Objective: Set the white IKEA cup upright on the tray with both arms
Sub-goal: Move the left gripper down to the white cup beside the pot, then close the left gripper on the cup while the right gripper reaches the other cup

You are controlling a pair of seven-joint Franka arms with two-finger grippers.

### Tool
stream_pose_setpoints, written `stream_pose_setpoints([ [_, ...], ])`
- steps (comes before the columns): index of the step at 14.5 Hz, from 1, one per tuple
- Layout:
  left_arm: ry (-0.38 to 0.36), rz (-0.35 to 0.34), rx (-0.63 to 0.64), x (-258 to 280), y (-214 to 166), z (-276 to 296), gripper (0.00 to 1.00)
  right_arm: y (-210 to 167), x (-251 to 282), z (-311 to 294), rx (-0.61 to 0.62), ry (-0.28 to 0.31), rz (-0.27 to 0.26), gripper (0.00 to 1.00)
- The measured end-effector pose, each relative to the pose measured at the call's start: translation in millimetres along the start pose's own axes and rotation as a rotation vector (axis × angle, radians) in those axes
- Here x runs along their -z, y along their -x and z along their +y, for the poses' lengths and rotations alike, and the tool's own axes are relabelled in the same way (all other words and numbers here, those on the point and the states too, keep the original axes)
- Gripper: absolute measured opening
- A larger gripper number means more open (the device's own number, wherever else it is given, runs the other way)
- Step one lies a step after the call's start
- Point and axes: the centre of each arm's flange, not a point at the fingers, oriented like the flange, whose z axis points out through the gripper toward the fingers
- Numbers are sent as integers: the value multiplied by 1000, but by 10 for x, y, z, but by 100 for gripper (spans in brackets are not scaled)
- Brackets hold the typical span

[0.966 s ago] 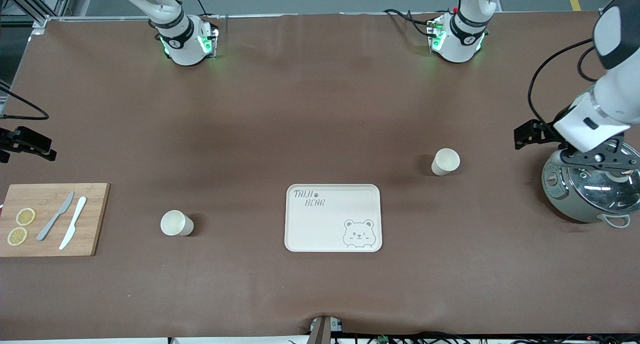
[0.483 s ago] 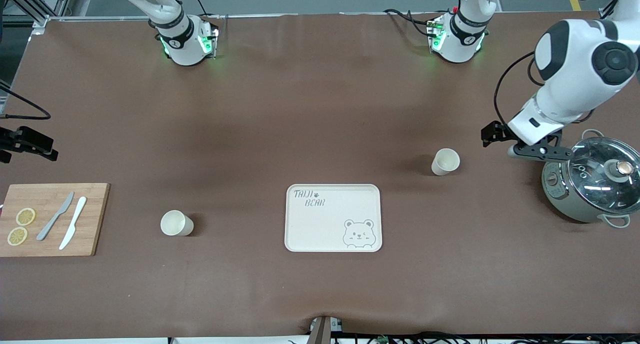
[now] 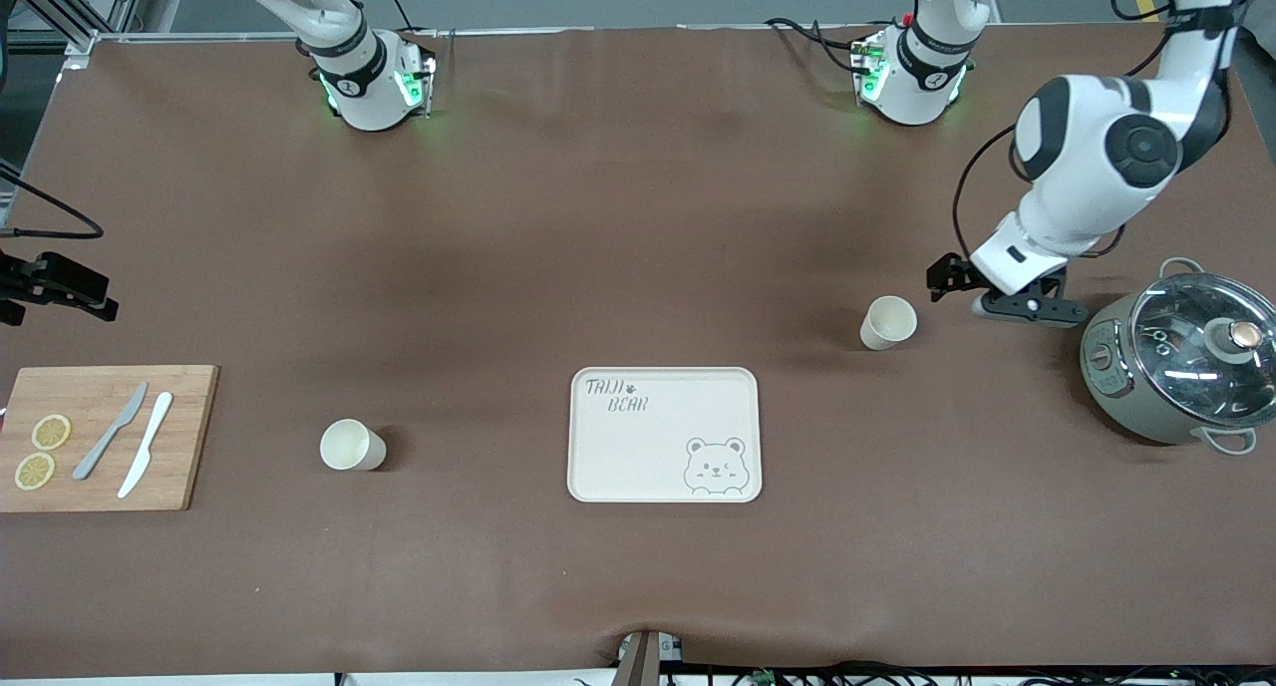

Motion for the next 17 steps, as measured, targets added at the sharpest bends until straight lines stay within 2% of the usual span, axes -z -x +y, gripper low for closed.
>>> stream_pose_setpoints([
  [5, 14, 22, -6, -465, -65, 166, 100, -64, -186, -46, 7, -14, -20, 100],
  [6, 17, 25, -5, -535, -73, 192, 100, -135, -285, -97, 12, -28, -7, 100],
  [8, 21, 27, -1, -630, -81, 229, 100, -349, -612, -244, 24, -59, 33, 100],
  [9, 22, 29, 0, -661, -77, 236, 100, -453, -850, -313, 31, -65, 36, 100],
  [13, 22, 37, 2, -773, 22, 230, 100, -745, -1790, -627, 69, -72, -4, 100],
  [17, 24, 59, 8, -897, 81, 203, 100, -838, -2255, -719, 79, -71, -23, 100],
])
